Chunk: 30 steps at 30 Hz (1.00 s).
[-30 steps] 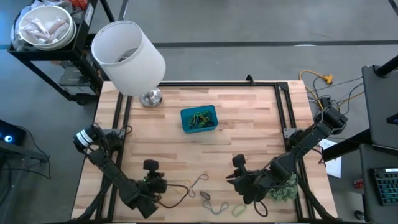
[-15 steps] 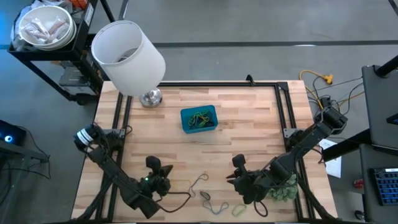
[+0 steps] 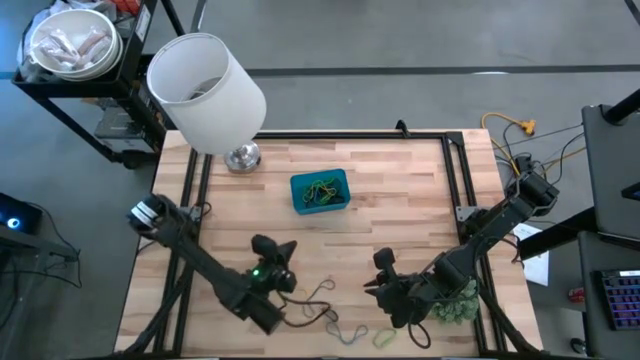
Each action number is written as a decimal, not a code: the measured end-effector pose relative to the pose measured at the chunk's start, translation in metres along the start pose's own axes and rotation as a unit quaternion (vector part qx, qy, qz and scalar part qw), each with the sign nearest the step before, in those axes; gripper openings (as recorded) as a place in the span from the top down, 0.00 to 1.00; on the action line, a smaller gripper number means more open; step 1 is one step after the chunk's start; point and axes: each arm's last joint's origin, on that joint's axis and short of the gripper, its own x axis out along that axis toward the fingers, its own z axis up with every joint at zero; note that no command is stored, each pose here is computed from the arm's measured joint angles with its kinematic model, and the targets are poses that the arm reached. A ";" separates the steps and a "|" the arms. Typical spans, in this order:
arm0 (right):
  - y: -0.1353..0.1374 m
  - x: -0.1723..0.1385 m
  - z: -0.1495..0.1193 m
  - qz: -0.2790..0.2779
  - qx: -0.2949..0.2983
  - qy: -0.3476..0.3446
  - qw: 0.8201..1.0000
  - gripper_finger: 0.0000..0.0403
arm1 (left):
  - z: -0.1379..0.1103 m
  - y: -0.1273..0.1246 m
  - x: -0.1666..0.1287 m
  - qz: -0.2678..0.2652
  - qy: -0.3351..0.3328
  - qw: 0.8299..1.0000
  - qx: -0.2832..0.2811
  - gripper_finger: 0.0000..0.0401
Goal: Pick and place rubber bands into bin
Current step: Put the yellow rubber band into the blue bin
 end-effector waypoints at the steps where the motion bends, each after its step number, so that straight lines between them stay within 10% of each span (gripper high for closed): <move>1: 0.000 0.000 0.000 0.000 0.000 0.000 1.000 0.86 | 0.002 0.003 0.005 0.009 0.004 1.000 0.006 1.00; 30: 0.000 0.000 0.000 0.000 0.000 0.000 1.000 0.86 | 0.000 0.086 0.143 0.091 0.189 0.978 0.016 1.00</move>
